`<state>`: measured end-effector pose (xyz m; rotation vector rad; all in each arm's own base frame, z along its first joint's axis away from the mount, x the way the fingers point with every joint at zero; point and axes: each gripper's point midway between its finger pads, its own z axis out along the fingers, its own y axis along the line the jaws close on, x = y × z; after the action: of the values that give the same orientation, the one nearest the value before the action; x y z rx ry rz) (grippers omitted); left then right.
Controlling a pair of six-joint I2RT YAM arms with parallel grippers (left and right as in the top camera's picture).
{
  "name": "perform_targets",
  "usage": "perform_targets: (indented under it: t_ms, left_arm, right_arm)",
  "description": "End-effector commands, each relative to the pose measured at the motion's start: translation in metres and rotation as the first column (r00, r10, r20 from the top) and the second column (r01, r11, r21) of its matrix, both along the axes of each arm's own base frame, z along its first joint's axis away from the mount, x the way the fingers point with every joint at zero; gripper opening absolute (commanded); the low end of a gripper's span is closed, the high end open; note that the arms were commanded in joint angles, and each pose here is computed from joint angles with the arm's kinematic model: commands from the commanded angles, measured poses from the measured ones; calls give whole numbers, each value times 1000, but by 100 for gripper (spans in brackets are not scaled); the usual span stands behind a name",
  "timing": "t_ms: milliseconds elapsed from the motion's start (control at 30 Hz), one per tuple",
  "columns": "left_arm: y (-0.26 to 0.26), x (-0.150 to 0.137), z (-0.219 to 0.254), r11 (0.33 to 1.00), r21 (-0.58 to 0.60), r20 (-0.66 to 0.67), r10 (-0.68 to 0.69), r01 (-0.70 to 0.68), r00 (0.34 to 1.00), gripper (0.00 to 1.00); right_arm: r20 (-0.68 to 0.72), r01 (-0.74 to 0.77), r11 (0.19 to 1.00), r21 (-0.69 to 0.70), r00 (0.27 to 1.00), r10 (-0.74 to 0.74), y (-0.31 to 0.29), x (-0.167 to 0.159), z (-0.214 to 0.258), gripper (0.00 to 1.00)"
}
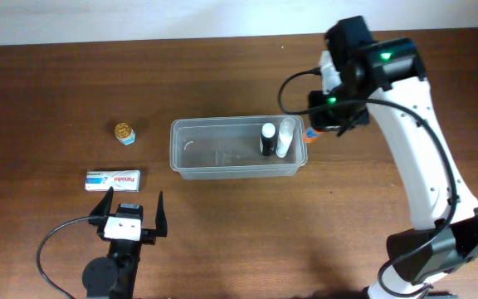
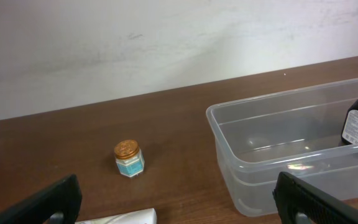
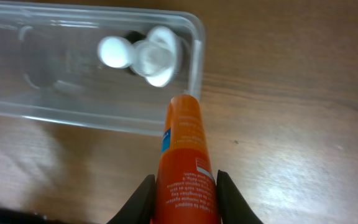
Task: Pack container
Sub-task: 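Carry the orange tube over the container and lower it inside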
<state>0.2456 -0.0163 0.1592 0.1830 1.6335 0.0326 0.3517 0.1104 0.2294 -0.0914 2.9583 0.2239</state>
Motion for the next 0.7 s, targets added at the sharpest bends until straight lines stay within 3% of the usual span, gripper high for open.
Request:
perform_targets:
  t_ms: [0,667]
  left_arm:
    - [1,0,-1,1000,13,1,4,-4,1000,99]
    - [1,0,-1,1000,13,1,5,-5,1000,99]
  right_arm:
    - [46,8,999,32,999,-10,19,-1,14,20]
    - [-69,-22,996,-88,997,16,46,1,-58,20]
